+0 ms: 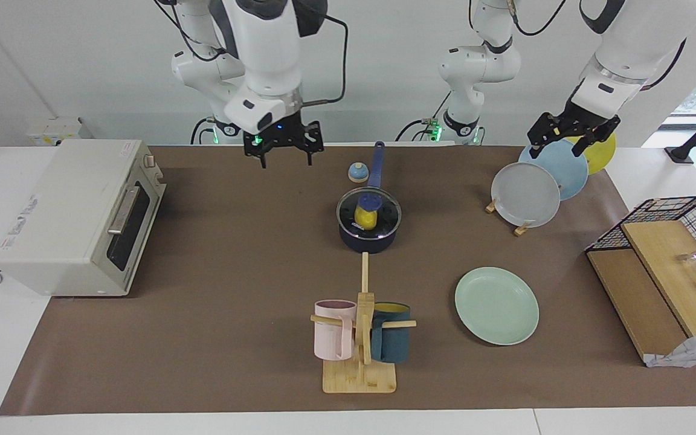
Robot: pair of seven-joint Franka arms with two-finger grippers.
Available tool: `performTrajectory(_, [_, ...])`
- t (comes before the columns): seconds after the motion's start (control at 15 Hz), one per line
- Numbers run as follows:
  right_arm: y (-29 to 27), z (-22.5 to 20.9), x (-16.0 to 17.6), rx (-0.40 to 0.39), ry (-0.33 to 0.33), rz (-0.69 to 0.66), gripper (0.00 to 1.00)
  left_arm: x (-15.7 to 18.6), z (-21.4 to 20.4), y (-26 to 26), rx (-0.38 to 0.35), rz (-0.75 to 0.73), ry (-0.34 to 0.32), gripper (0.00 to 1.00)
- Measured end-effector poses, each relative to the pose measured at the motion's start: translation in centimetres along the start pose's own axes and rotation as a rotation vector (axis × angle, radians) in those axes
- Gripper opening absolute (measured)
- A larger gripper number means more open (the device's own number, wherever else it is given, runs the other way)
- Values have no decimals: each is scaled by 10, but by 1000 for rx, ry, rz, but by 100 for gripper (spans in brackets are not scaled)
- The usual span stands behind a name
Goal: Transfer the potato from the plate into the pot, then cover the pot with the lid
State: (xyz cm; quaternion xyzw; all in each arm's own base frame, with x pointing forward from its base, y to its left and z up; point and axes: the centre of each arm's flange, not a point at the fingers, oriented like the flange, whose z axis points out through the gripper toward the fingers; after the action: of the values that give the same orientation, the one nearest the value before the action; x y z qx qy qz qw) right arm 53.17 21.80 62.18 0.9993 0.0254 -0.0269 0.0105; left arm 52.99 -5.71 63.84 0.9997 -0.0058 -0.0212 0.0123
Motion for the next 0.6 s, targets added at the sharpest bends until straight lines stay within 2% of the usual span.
performTrajectory(0.13, [31,-12,-4,-51,7,10,100,-2,-3,0,0,0,6,100])
performTrajectory(0.27, [59,-9,-1,-90,-19,-36,100,-6,-9,0,-1,0,18,100])
performTrajectory(0.6, [143,1,14,-87,-63,0,100,-14,-20,0,-2,-17,38,100])
